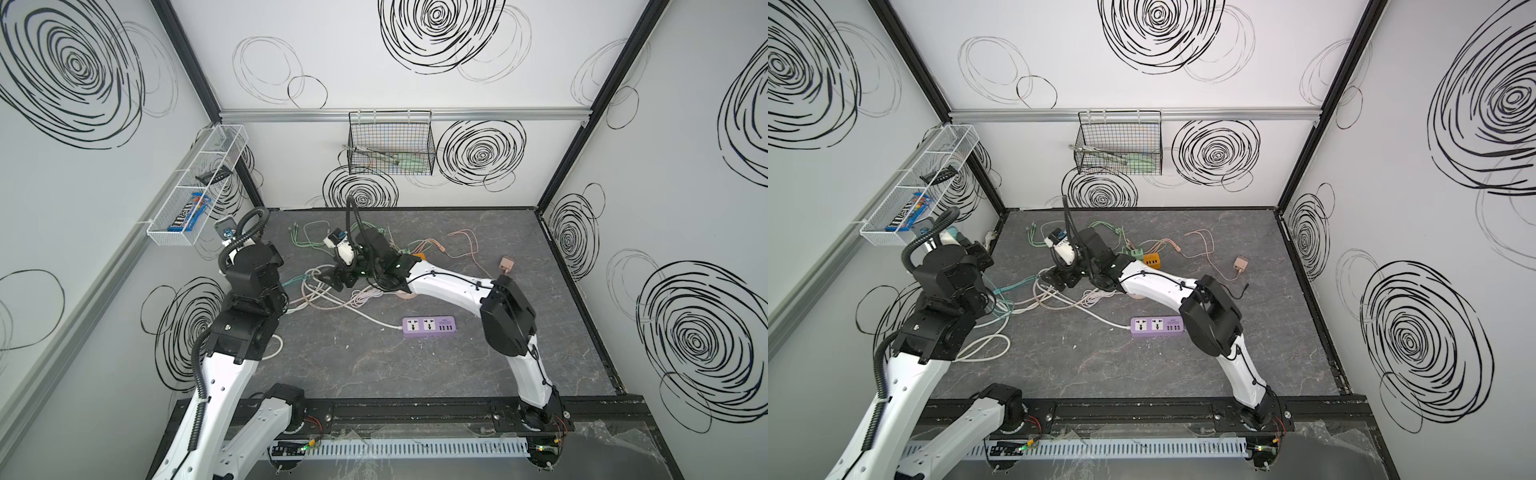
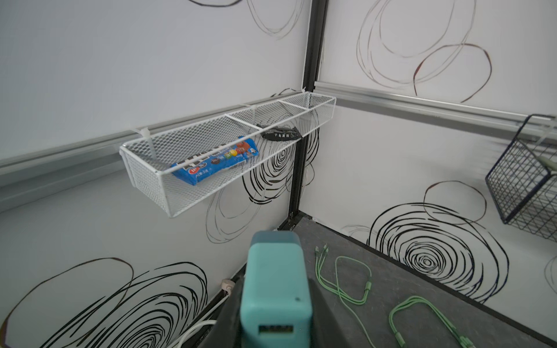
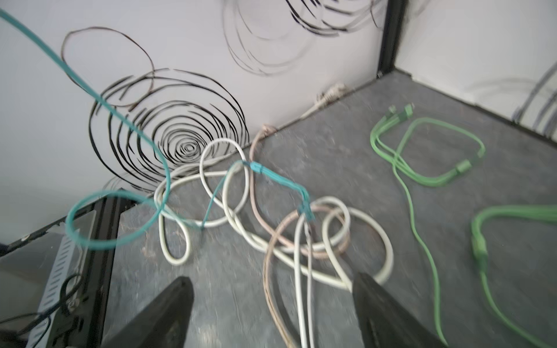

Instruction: Insert the plug

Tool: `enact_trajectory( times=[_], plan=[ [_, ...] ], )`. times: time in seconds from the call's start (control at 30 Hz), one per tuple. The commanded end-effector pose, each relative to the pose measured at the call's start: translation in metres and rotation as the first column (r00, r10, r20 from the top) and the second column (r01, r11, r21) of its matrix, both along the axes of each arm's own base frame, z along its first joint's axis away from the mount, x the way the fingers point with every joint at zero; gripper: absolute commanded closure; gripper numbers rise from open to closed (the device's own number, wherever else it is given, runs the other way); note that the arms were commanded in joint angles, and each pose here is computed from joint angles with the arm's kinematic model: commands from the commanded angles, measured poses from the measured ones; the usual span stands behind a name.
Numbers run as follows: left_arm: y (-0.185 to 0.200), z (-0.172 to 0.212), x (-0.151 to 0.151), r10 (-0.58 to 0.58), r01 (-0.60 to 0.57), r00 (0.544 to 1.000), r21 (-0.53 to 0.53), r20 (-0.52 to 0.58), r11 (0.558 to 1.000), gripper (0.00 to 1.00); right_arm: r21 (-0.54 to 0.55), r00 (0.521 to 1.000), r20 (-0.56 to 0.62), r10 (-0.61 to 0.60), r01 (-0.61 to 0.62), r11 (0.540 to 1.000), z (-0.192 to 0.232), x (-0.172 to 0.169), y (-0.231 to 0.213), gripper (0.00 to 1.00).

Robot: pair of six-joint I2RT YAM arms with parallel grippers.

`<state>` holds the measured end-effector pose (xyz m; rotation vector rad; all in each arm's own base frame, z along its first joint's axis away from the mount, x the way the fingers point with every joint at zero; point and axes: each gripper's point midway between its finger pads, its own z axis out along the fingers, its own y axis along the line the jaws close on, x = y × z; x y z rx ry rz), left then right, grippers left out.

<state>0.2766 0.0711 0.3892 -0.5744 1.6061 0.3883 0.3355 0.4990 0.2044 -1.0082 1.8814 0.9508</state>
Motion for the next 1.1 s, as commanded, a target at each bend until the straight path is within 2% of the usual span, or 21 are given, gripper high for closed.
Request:
enact_trajectory(
  times=[0.0,0.07,0.17,0.23,0.3,0.47,0.57,0.7,0.77,0.9,1.07],
  plan=[
    [-0.015,0.007,0.011,-0.100,0.102,0.994,-0.039,0.054,0.994,1.00,0.149,0.994,0.110,-0.008,-0.008,0.989,0.072,0.013,-0.052,0.03],
    [-0.031,-0.002,0.022,-0.188,0.189,0.982,-0.055,0.033,0.980,1.00,0.178,0.993,0.117,-0.027,0.006,0.984,0.084,0.013,-0.080,0.03],
    [-0.067,-0.021,0.042,-0.372,0.370,0.928,-0.086,-0.008,0.925,1.00,0.191,0.980,0.152,-0.127,0.097,0.977,0.093,0.015,-0.123,0.03],
    [-0.098,-0.038,0.054,-0.504,0.497,0.862,-0.099,-0.062,0.862,1.00,0.194,0.957,0.172,-0.231,0.197,0.961,0.098,0.021,-0.153,0.03],
    [-0.132,-0.056,0.060,-0.622,0.612,0.772,-0.109,-0.132,0.783,1.00,0.207,0.921,0.178,-0.347,0.309,0.928,0.102,0.026,-0.186,0.03],
    [-0.204,-0.091,0.059,-0.767,0.789,0.561,-0.079,-0.310,0.609,1.00,0.238,0.804,0.188,-0.564,0.520,0.821,0.099,0.031,-0.257,0.03],
    [-0.238,-0.106,0.055,-0.786,0.848,0.466,-0.047,-0.407,0.528,1.00,0.246,0.759,0.174,-0.627,0.583,0.774,0.092,0.028,-0.287,0.03],
    [-0.281,-0.128,0.041,-0.816,0.934,0.268,-0.070,-0.511,0.351,1.00,0.248,0.697,0.136,-0.704,0.664,0.705,0.080,0.024,-0.318,0.03],
    [-0.295,-0.137,0.036,-0.817,0.951,0.190,-0.103,-0.545,0.291,1.00,0.243,0.662,0.114,-0.741,0.705,0.667,0.075,0.023,-0.332,0.03],
    [-0.316,-0.158,0.029,-0.783,0.963,0.064,-0.167,-0.618,0.210,1.00,0.238,0.588,0.072,-0.805,0.774,0.587,0.066,0.024,-0.362,0.03],
    [-0.338,-0.184,0.014,-0.712,0.965,-0.092,-0.239,-0.696,0.110,1.00,0.229,0.540,0.026,-0.841,0.816,0.531,0.058,0.026,-0.389,0.03]
  ],
)
